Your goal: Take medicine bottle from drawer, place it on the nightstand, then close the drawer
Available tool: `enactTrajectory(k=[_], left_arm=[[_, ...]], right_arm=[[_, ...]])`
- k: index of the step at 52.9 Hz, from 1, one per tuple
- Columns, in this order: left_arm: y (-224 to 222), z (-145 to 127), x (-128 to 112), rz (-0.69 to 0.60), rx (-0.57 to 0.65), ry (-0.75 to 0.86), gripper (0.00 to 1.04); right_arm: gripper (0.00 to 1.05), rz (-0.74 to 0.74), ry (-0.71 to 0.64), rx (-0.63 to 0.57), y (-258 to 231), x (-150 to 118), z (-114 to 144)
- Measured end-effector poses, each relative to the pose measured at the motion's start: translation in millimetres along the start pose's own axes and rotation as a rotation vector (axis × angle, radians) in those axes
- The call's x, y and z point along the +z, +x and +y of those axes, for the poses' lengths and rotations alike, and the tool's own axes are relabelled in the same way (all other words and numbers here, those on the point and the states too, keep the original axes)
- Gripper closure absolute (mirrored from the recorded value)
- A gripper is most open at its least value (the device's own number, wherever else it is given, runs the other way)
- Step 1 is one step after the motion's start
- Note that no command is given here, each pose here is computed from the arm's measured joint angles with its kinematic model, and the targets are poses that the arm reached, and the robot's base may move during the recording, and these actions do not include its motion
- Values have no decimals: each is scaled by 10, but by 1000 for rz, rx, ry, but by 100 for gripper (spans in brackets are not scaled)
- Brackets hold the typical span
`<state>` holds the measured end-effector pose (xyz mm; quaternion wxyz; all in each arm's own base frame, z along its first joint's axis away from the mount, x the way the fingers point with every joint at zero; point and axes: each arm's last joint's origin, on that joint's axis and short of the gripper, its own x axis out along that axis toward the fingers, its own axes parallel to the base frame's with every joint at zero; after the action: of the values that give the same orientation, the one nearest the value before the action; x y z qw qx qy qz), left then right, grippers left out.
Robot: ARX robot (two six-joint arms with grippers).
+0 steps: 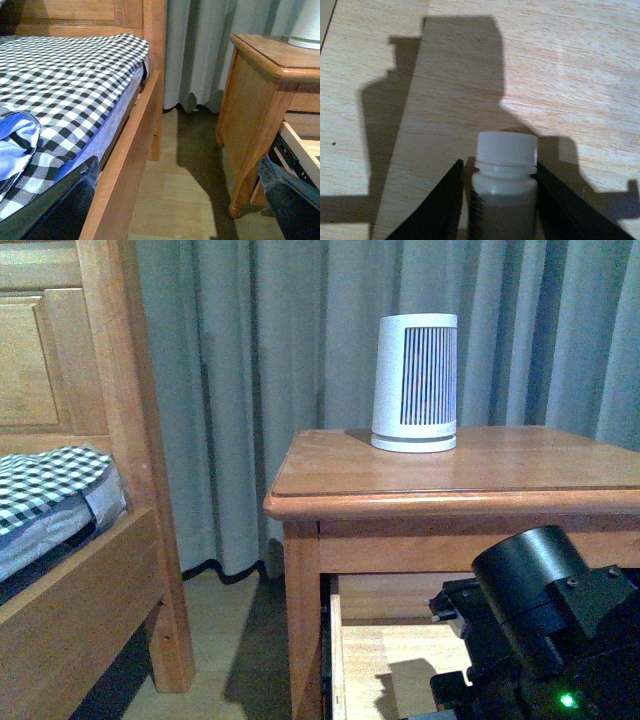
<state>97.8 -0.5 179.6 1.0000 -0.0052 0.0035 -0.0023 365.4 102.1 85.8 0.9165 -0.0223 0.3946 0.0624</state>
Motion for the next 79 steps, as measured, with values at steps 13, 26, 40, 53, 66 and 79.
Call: enactTrajectory(k=[13, 26, 40, 53, 66, 79], left_arm=[[0, 0, 0, 0, 0, 0, 7], [0, 0, 0, 0, 0, 0, 7], [0, 0, 0, 0, 0, 0, 7], [0, 0, 0, 0, 0, 0, 7], [0, 0, 0, 0, 0, 0, 7], [0, 0, 0, 0, 0, 0, 7]], right_arm=[[74, -173, 66, 119, -898, 360, -287], [74, -495, 28, 144, -1727, 1182, -407], [75, -591, -81, -68, -1108, 2033, -602], [52, -522, -139, -154, -552, 2118, -625], [13, -585, -70, -65, -870, 2023, -602], [21, -702, -45, 172, -2199, 1220, -571]])
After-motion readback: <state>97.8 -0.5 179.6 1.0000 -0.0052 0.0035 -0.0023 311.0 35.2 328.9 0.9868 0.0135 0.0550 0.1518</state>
